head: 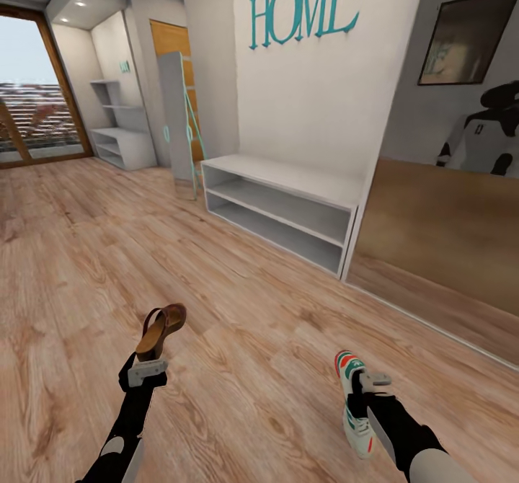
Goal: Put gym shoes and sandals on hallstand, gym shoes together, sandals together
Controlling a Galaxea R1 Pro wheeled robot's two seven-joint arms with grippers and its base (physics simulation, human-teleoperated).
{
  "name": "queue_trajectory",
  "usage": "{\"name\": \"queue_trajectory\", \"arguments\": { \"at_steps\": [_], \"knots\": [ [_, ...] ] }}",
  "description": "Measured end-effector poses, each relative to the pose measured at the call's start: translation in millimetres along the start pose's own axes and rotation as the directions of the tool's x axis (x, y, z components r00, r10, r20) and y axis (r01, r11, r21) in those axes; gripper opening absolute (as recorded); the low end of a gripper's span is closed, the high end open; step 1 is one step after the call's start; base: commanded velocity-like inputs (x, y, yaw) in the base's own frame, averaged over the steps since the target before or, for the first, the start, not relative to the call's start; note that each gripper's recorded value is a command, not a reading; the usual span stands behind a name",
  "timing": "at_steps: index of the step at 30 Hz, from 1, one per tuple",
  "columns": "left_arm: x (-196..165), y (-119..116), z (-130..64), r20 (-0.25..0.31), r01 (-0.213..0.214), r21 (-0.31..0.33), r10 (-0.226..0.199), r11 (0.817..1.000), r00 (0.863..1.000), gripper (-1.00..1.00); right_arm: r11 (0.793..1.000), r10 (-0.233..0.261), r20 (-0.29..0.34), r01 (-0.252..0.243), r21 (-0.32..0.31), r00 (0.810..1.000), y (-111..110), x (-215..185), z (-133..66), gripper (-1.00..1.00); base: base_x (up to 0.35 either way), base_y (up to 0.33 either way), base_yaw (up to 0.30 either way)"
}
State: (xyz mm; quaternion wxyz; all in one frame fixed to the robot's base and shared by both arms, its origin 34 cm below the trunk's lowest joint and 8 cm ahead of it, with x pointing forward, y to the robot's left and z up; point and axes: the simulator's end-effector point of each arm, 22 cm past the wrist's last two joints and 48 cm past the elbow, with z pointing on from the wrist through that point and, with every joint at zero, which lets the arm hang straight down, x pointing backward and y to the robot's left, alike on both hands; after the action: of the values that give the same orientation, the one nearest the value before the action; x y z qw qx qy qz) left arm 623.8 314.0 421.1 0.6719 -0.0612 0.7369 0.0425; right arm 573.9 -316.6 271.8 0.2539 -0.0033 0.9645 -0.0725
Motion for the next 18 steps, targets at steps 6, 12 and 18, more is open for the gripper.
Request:
{"name": "queue_trajectory", "arguments": {
  "at_steps": [6,12,18],
  "knots": [
    [2.6,0.1,-0.2,-0.005,0.0,-0.001,0.0,1.0,1.0,-1.0,1.0,-0.001,-0.004,0.001,-0.004,1.0,3.9,2.1,1.2,-1.0,0.285,0.279,0.005],
    [6.0,-0.2,-0.6,-0.011,0.0,-0.001,0.0,1.0,1.0,-1.0,1.0,-0.002,-0.011,0.002,-0.006,1.0,5.6,5.2,3.0,-1.0,0.32,0.153,0.099],
    [9.2,0.0,-0.9,-0.017,-0.001,-0.001,0.001,1.0,1.0,-1.0,1.0,-0.002,-0.018,0.002,-0.009,1.0,8.1,8.2,4.6,-1.0,0.338,0.096,0.133]
  ]
}}
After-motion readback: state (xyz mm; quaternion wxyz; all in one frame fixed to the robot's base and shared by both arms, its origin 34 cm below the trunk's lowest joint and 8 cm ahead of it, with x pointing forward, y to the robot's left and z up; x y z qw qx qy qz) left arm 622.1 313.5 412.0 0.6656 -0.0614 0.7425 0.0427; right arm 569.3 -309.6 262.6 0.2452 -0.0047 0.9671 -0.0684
